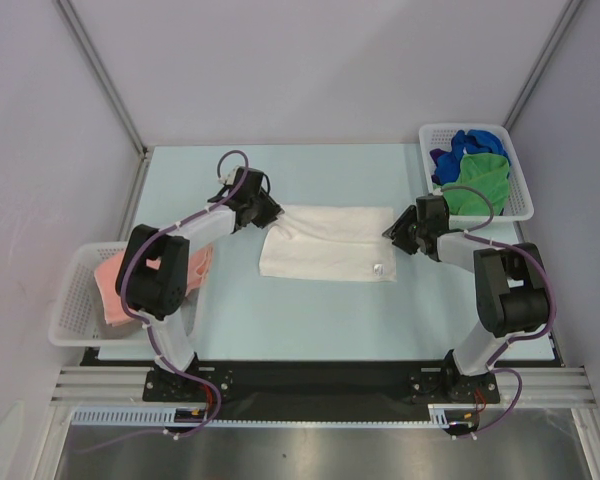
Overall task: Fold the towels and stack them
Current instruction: Fold the towel
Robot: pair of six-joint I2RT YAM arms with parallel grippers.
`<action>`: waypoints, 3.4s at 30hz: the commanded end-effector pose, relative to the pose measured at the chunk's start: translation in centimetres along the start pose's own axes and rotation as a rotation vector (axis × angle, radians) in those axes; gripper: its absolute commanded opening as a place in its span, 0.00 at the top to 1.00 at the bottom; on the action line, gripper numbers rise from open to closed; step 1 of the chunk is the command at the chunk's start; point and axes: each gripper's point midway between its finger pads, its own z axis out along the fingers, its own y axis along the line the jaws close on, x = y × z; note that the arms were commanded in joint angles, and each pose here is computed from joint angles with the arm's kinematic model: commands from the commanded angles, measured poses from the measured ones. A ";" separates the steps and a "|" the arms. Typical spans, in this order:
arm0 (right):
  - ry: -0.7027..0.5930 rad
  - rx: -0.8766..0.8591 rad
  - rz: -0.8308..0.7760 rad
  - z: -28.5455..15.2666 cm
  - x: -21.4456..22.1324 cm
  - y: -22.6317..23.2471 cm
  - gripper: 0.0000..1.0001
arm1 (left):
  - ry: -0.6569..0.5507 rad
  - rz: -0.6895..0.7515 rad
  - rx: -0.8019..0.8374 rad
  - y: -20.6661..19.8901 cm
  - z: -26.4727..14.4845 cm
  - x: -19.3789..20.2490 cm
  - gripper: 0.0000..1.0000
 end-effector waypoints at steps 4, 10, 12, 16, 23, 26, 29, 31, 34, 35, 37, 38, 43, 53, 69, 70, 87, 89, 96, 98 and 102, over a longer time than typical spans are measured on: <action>0.001 -0.020 0.007 -0.1 -0.2 0.2 0.59 | 0.004 -0.002 0.013 0.2 0.0 -0.3 0.68; -0.007 -0.034 -0.002 -0.7 -0.8 0.8 0.71 | 0.005 0.000 0.029 -0.1 0.0 -0.5 0.78; -0.007 -0.035 -0.003 -0.8 -1.0 0.8 0.74 | 0.001 -0.001 0.034 -0.2 0.0 -0.7 0.80; -0.003 -0.034 -0.006 -0.8 -1.0 0.8 0.83 | 0.001 -0.001 0.034 -0.2 0.1 -0.7 0.86; 0.001 -0.028 -0.028 -1.4 -1.2 0.8 0.66 | 0.025 0.005 0.057 -0.5 0.0 -0.4 0.89; 0.017 -0.019 -0.034 -1.5 -1.0 0.7 0.60 | 0.027 0.002 0.060 -0.6 0.1 -0.4 0.89; 0.015 -0.022 -0.032 -1.9 -1.2 0.8 0.62 | 0.030 0.000 0.060 -0.5 0.2 -0.4 0.89; 0.006 -0.026 -0.035 -2.1 -1.6 1.1 0.62 | 0.031 -0.001 0.062 -0.5 0.3 -0.4 0.89; 0.005 -0.027 -0.031 -2.4 -1.9 1.4 0.63 | 0.033 -0.003 0.056 -0.3 0.4 -0.4 0.89; 0.008 -0.030 -0.029 -2.4 -1.9 1.5 0.63 | 0.033 -0.004 0.058 -0.3 0.4 -0.5 0.89; 0.011 -0.031 -0.022 -2.3 -1.8 1.5 0.62 | 0.033 -0.004 0.058 -0.3 0.4 -0.6 0.89; 0.013 -0.033 -0.019 -2.2 -1.8 1.5 0.62 | 0.033 -0.004 0.056 -0.2 0.4 -0.5 0.90; 0.038 -0.033 0.005 -1.6 -1.0 1.2 0.61 | 0.037 -0.005 0.055 0.0 0.6 -0.4 0.90; 0.052 -0.021 0.012 -1.1 -0.1 0.2 0.55 | 0.039 -0.006 0.054 0.0 0.7 -0.4 0.91; 0.035 -0.029 0.011 -0.8 -1.3 -0.1 0.80 | 0.046 -0.007 0.064 -0.1 1.0 -0.3 0.92; 0.023 -0.035 0.011 -1.1 -1.8 0.1 0.81 | 0.043 -0.004 0.068 -0.1 1.0 -0.3 0.94; -0.030 -0.086 -0.050 -1.9 -7.6 4.1 1.00 | -0.005 0.155 0.217 -6.0 0.9 -4.5 1.00; -0.046 -0.118 -0.061 -1.9 -8.7 5.3 1.00 | -0.029 0.196 0.240 -7.3 1.0 -5.9 1.00; -0.095 -0.197 -0.087 -0.7 -11.7 7.9 1.00 | -0.096 0.303 0.262 -9.2 2.7 -9.4 1.00; -0.107 -0.216 -0.089 -0.4 -12.5 8.5 1.00 | -0.104 0.318 0.287 -9.5 3.2 -10.2 1.00; -0.096 -0.226 -0.094 0.5 -12.6 8.7 1.00 | -0.067 0.318 0.316 -8.4 5.3 -9.9 1.00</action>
